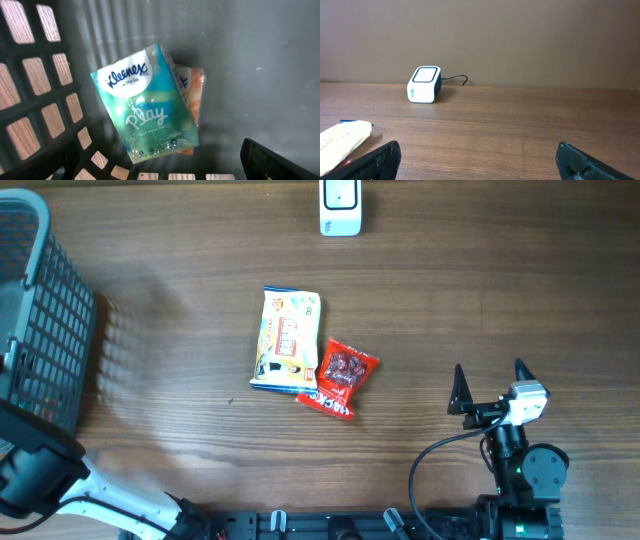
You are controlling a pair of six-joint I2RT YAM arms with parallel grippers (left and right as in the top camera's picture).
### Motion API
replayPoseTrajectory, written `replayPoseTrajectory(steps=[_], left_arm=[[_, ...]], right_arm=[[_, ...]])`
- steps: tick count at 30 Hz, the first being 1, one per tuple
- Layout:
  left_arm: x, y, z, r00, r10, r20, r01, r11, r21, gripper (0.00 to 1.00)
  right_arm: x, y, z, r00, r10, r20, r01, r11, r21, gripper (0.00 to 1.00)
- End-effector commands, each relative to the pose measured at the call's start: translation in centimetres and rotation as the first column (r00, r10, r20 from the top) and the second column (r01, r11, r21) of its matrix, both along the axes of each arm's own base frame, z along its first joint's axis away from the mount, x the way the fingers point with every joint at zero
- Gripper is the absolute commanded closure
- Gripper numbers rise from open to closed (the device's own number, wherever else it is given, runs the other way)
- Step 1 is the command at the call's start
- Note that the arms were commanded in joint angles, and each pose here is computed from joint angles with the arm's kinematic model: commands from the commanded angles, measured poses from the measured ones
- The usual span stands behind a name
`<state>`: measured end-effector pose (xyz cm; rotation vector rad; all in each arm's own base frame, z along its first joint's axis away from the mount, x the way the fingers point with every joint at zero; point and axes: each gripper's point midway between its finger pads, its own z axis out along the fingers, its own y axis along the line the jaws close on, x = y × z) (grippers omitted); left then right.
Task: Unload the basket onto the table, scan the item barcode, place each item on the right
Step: 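Reach the left gripper into the basket toward the teal Kleenex pack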
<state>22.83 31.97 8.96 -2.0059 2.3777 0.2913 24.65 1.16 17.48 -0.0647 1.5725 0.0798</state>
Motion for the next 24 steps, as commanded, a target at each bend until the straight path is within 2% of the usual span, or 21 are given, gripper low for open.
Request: replayPoseTrajectory(steps=[1,8,10,12,13,16,17,18,19,24], left_arm=[[-0.5,-0.5,-1.7,1.000,0.004,-0.010,-0.004,1.000,-0.026,0.00],[-0.4,-0.2,-2.7,1.000,0.006,0.002,-0.006,1.000,-0.012,0.01],[-0.2,0.0,-2.7,1.000,0.006,0.009,-0.006,1.000,-0.002,0.13],[-0.2,0.2,-2.7,1.000,0.008,0.013,-0.008,1.000,0.002,0.30],[-0.2,0.2,-2.7,1.000,0.008,0.012,-0.008,1.000,0.003,0.35],[-0.4,0.4,-2.7,1.000,0.015,0.011,-0.015,1.000,0.007,0.34],[-0.7,0.6,-2.7,1.000,0.023,0.011,-0.023,1.000,0.005,0.31],[-0.9,0.7,-2.7,0.999,0.031,0.011,-0.031,1.000,0.004,0.21],[-1.2,0.9,-2.7,0.999,0.040,0.011,-0.040,0.999,0.004,0.20],[-2.1,1.4,-2.8,0.997,0.076,0.029,-0.076,0.997,-0.012,0.25]], right_arm=[[0.0,-0.3,0.2,1.000,-0.015,0.009,0.015,1.000,-0.008,0.00],[0.0,-0.3,0.2,1.000,-0.015,0.009,0.015,1.000,-0.008,0.00],[0.0,-0.3,0.2,1.000,-0.015,0.009,0.015,1.000,-0.008,0.00],[0.0,-0.3,0.2,1.000,-0.015,0.009,0.015,1.000,-0.008,0.00],[0.0,-0.3,0.2,1.000,-0.015,0.009,0.015,1.000,-0.008,0.00],[0.0,-0.3,0.2,1.000,-0.015,0.009,0.015,1.000,-0.008,0.00],[0.0,-0.3,0.2,1.000,-0.015,0.009,0.015,1.000,-0.008,0.00],[0.0,-0.3,0.2,1.000,-0.015,0.009,0.015,1.000,-0.008,0.00],[0.0,-0.3,0.2,1.000,-0.015,0.009,0.015,1.000,-0.008,0.00],[0.0,-0.3,0.2,1.000,-0.015,0.009,0.015,1.000,-0.008,0.00]])
